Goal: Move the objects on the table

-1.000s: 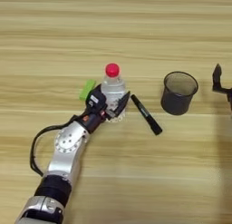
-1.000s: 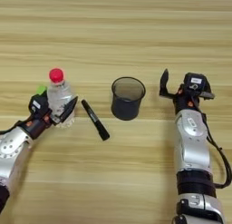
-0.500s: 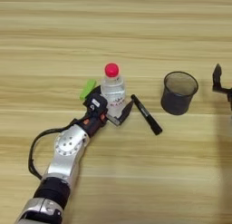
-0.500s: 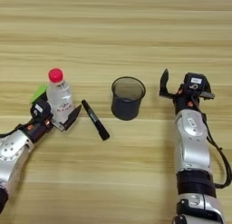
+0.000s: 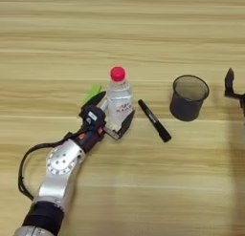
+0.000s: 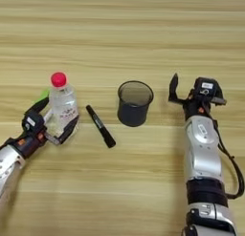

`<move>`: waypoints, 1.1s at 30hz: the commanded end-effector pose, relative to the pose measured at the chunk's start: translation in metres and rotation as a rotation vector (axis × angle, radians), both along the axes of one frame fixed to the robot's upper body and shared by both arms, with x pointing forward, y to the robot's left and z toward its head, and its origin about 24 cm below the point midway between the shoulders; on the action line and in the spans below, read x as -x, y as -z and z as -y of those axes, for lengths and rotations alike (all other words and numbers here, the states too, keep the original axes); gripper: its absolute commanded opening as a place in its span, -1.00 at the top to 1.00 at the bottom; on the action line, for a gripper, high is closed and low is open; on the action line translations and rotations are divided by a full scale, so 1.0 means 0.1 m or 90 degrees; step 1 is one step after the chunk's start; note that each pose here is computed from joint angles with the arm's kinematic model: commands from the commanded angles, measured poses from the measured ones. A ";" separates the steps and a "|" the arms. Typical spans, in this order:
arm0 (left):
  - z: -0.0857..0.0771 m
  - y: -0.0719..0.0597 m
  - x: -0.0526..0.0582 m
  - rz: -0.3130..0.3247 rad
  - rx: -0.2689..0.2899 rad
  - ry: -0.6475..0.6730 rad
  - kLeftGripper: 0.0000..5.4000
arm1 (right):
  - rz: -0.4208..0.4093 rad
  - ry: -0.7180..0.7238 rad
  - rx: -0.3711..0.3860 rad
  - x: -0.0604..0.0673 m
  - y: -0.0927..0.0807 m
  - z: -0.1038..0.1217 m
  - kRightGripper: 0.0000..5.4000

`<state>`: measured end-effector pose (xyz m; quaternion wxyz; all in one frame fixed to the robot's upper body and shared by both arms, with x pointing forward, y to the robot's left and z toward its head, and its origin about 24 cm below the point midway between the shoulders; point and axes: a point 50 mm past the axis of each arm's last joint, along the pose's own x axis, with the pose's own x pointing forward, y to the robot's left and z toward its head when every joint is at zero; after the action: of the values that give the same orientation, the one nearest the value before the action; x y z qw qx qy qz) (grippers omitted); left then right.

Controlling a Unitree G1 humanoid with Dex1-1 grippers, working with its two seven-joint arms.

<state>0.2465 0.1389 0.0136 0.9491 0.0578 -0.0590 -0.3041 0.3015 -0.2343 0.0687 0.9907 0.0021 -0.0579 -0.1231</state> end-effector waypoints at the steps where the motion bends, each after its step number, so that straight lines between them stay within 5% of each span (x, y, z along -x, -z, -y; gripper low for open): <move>1: -0.08 0.03 0.13 -0.016 -0.029 0.018 -0.99 | 0.007 0.001 0.002 -0.03 -0.03 0.00 -1.00; 5: -0.19 0.02 0.19 -0.023 -0.043 0.023 -0.99 | 0.008 0.003 0.002 -0.04 -0.03 0.00 -1.00; 14: -0.73 0.01 0.14 -0.040 -0.092 -0.088 -0.99 | 0.009 0.005 0.002 -0.08 -0.02 0.01 -1.00; 17: -0.86 0.00 0.01 -0.044 -0.070 -0.167 -0.99 | 0.009 0.003 0.002 -0.08 -0.02 0.01 -1.00; 22: -0.64 0.05 -0.25 -0.040 0.012 -0.256 -0.99 | 0.010 0.003 0.005 -0.08 -0.02 0.03 -1.00; 26: -0.68 0.00 -0.42 -0.022 0.048 -0.335 -0.99 | 0.019 0.004 0.013 -0.05 -0.03 0.05 -1.00; 33: -0.87 -0.05 -0.48 0.019 0.062 -0.445 -0.99 | 0.083 -0.013 0.056 0.08 -0.25 -0.04 -1.00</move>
<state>0.2901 0.2211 0.0121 0.9980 0.0260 -0.0497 0.0304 0.2976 -0.2338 0.0895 0.9856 -0.0244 -0.1194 -0.1176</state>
